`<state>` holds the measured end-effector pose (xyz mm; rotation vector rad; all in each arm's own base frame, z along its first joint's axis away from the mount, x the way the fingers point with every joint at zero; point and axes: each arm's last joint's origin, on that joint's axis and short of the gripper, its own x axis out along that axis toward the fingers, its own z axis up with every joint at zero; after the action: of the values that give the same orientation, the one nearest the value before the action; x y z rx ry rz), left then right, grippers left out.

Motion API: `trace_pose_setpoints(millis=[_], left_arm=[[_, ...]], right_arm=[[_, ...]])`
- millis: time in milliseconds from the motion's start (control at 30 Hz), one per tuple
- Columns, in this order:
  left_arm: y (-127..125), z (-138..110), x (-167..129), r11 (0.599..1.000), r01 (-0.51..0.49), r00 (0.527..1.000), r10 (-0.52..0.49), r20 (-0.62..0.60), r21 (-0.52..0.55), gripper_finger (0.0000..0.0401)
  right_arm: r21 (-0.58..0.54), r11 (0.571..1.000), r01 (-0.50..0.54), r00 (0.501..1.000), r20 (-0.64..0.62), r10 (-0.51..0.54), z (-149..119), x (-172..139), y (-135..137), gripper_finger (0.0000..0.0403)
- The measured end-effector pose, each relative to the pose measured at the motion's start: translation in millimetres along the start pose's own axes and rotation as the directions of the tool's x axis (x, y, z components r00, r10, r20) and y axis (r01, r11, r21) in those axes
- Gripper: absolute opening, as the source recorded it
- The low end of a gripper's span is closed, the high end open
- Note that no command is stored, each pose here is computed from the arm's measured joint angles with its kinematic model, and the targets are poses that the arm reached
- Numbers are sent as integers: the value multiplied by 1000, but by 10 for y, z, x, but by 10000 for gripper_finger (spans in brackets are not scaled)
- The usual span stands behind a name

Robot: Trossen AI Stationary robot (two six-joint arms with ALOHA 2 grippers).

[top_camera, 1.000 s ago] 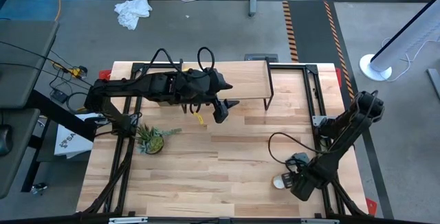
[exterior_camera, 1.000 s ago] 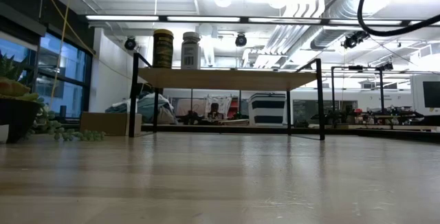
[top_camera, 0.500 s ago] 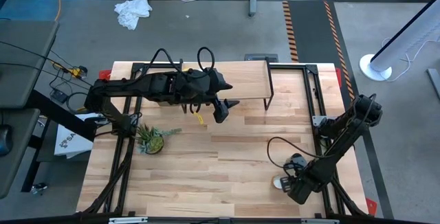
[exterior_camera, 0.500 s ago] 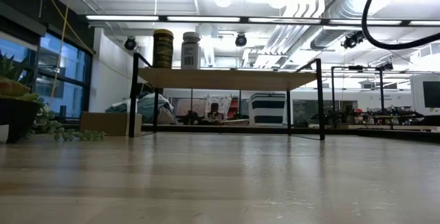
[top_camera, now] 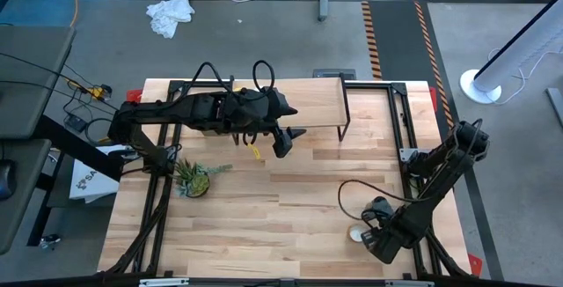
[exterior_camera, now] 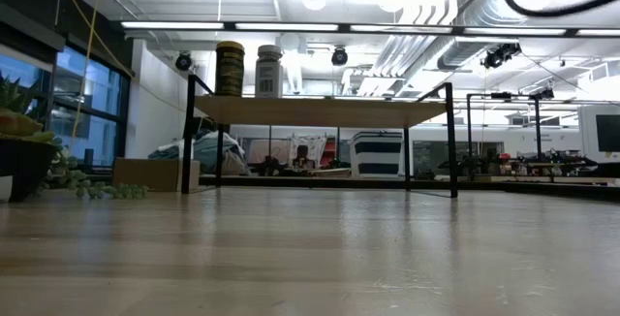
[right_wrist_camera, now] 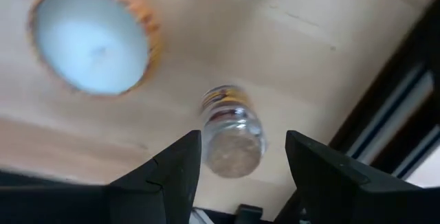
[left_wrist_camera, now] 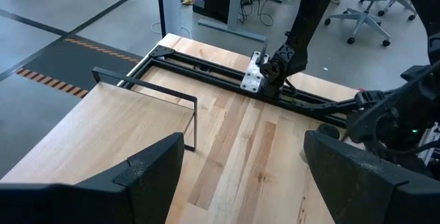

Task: Shelf spices
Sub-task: Put the black seasoning bottle on the shelf

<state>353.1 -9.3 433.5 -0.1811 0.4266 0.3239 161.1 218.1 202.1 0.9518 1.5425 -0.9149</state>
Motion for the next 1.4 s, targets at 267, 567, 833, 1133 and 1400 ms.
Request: trace_pose_setpoints(millis=[267,567,833,1133,1400], left_arm=[[-1,0,0,1000,3,1000,-3,-1,8,296],[-1,-1,0,1000,2,1000,-2,-1,8,296],[0,-1,0,1000,2,1000,-2,-1,7,296],[0,-1,0,1000,2,1000,-2,-1,7,296],[1,-7,0,1000,0,1000,0,-7,8,296]], right_arm=[[-185,979,-90,995,-47,83,-45,-6,81,209],[-173,983,-60,998,-30,55,-26,-5,55,209],[-234,972,-37,999,-13,34,-12,-3,33,211],[-239,970,-43,999,-22,39,-35,-53,45,249],[-209,977,-40,999,20,45,-176,-32,-52,251]])
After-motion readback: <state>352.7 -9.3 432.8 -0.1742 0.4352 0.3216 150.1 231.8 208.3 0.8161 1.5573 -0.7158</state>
